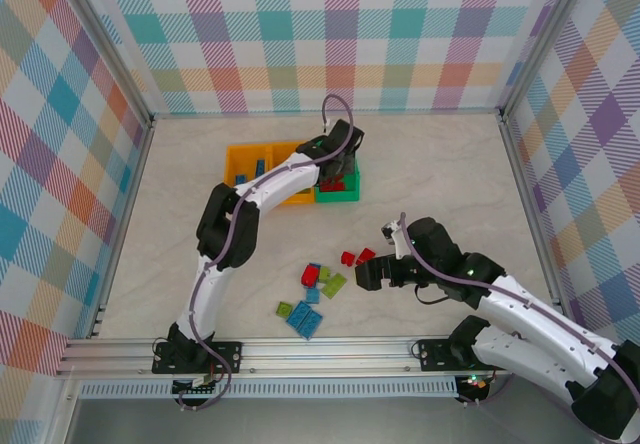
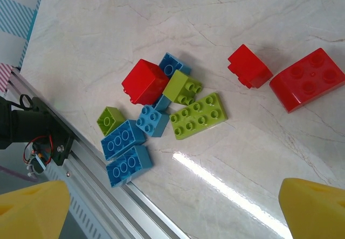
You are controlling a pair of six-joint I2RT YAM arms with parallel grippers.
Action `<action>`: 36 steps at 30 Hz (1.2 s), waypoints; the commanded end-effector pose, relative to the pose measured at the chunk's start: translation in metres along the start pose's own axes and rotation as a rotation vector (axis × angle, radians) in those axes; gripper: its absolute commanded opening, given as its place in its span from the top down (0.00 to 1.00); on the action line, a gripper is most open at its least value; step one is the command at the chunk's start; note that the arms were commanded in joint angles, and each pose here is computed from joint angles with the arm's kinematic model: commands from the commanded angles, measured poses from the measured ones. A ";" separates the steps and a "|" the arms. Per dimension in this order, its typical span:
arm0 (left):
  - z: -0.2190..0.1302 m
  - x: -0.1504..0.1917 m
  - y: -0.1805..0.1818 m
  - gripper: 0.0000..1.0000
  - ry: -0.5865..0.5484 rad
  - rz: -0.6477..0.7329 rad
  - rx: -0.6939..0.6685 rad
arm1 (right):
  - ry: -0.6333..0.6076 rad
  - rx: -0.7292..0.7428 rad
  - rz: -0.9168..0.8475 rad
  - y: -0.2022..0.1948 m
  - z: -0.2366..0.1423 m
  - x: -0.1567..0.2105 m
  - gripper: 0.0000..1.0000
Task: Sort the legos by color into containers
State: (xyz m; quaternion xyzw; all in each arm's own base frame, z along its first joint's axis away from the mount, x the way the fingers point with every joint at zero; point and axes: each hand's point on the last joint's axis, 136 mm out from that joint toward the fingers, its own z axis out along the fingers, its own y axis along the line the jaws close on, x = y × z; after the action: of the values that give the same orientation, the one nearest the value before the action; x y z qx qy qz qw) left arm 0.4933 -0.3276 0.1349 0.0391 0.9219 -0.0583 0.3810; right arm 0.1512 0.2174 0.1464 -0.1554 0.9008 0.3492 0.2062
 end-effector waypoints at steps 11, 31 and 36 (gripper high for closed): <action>-0.207 0.003 0.012 0.39 -0.171 0.163 0.293 | 0.109 0.066 -0.083 0.004 0.043 0.005 0.00; -0.318 0.198 0.150 0.00 -0.379 1.041 0.337 | 0.261 0.270 -0.416 -0.009 0.138 0.031 0.06; -0.327 0.219 0.145 0.00 -0.383 1.054 0.442 | 0.299 0.320 -0.441 -0.017 0.150 0.040 0.07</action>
State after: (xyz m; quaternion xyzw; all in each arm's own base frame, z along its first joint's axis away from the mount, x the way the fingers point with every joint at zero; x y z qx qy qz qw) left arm 0.1393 -0.1314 0.2150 0.5218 0.6701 -0.0489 0.5256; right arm 0.1602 0.2957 0.0203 -0.3481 0.9149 0.1296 0.1582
